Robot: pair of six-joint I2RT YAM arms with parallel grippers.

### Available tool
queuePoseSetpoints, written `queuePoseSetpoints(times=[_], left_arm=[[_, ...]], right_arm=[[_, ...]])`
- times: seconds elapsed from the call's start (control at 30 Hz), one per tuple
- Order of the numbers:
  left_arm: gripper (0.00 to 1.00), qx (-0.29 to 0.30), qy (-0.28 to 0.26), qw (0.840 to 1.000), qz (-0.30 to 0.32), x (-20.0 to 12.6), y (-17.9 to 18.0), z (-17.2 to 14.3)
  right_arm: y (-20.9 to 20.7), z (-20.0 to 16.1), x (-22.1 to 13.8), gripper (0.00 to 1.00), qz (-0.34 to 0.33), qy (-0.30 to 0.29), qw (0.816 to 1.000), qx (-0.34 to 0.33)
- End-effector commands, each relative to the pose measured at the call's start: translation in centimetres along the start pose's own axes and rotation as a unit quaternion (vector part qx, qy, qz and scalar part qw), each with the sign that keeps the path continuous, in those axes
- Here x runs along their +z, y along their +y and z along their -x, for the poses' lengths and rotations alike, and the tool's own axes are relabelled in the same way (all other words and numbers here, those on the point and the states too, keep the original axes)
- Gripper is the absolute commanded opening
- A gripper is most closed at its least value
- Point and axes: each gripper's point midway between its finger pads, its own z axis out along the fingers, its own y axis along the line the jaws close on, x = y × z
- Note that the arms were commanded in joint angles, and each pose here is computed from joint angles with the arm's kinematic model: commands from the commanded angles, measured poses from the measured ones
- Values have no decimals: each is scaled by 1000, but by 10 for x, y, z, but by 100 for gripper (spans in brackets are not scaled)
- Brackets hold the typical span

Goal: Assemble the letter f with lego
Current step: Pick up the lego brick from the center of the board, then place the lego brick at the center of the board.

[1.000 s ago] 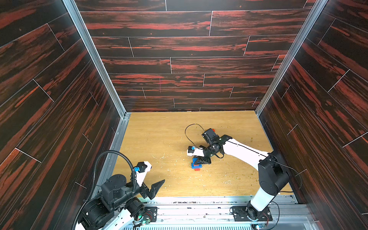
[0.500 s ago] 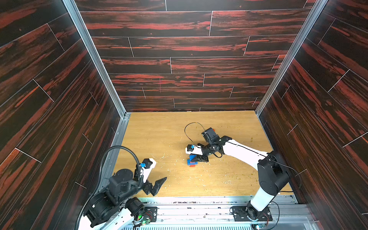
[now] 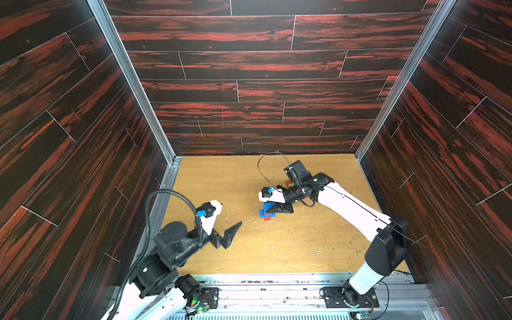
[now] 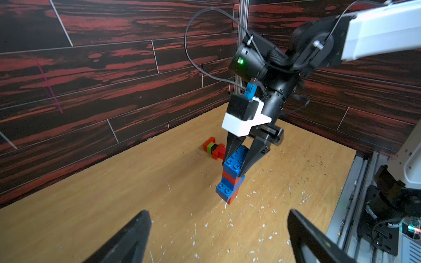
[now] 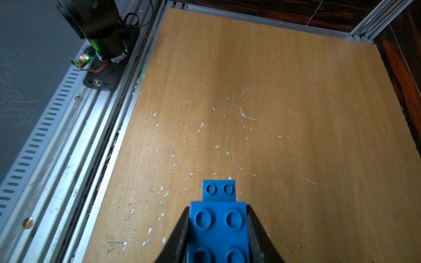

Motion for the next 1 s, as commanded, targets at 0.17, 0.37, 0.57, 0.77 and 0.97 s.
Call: queuePoseSetpoints(times=[0.17,0.37,0.57,0.77,0.97], left_arm=[[96,90,-32,995,-32,48,-7,-13],[97,133,-62,988,-53,63,-15,-22],[97,190,-90,973,-94,69,-31,-31],[91,232,-103,955,-150,68,-49,-31],[81,210,-127,950,-193,76,-50,-17]], right_arm=[[27,35,-51,34,21,-24,999,8],[31,47,-69,34,16,-27,999,12],[36,59,-82,34,19,-39,999,13],[37,66,-90,34,18,-44,999,15],[40,69,-93,34,22,-53,998,13]])
